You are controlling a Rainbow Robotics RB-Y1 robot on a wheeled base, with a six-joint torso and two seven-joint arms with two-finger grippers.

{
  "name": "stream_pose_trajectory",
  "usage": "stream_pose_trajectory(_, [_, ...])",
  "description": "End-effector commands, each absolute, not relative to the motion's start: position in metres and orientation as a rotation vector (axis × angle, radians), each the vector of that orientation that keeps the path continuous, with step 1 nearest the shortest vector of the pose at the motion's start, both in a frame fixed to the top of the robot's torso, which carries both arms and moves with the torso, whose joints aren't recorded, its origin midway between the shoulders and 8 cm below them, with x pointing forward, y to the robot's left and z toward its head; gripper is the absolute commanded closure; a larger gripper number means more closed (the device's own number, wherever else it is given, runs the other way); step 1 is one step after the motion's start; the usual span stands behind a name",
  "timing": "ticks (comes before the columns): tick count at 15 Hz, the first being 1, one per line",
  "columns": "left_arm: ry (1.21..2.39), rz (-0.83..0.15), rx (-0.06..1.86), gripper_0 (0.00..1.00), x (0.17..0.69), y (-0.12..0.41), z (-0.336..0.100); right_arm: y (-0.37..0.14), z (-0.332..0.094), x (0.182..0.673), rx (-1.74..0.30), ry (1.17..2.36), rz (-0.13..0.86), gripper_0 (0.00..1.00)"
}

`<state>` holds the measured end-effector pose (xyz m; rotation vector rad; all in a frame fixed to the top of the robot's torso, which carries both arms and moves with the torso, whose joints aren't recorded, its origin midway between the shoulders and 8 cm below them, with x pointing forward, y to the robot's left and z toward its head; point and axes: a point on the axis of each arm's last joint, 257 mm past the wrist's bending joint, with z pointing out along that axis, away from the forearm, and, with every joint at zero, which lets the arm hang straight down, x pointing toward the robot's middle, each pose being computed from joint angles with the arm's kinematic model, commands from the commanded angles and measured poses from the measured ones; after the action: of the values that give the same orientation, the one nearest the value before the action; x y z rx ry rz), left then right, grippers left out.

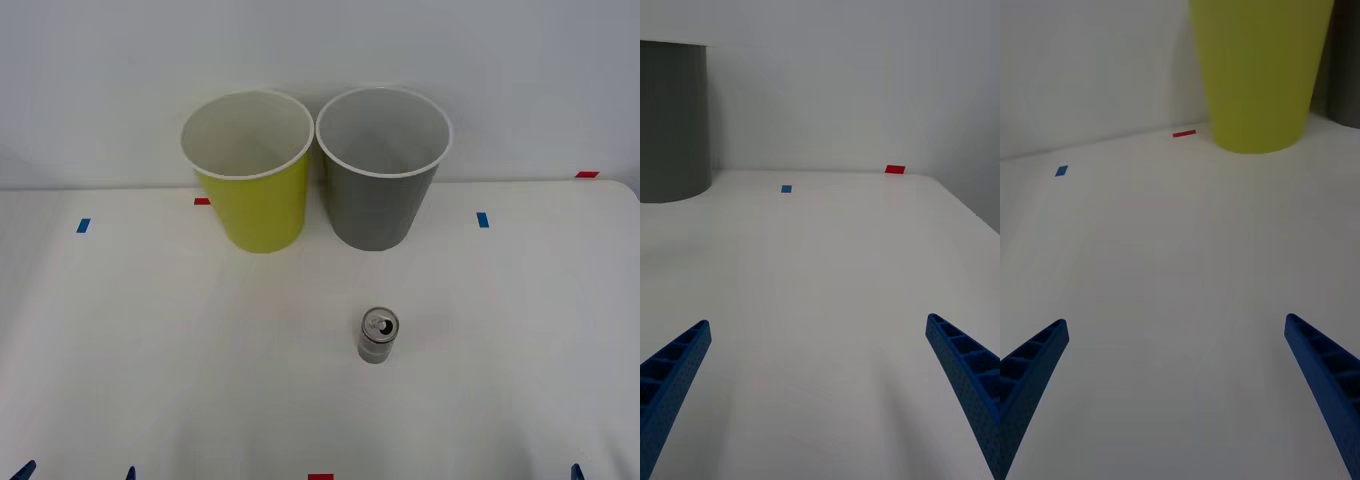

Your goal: Put cans in the gray bin and PET bottles in the light green bin.

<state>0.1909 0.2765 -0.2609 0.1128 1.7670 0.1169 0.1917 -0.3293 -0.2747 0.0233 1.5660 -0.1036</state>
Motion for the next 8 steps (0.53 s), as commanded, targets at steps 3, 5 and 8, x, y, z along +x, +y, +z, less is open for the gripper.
stream_pose_trajectory(3, [1.767, 0.117, 0.113, 0.00, 0.1909, 0.2765, -0.2609, -0.3293, -0.2747, 0.1917, 0.023, 1.566, -0.104, 0.00])
stream_pose_trajectory(5, [1.767, 0.117, 0.113, 0.00, 0.1909, 0.2765, -0.2609, -0.3293, -0.2747, 0.1917, 0.023, 1.566, -0.104, 0.00])
stream_pose_trajectory(8, [1.767, 0.117, 0.113, 0.00, 0.1909, 0.2765, -0.2609, -0.3293, -0.2747, 0.1917, 0.023, 1.566, -0.104, 0.00])
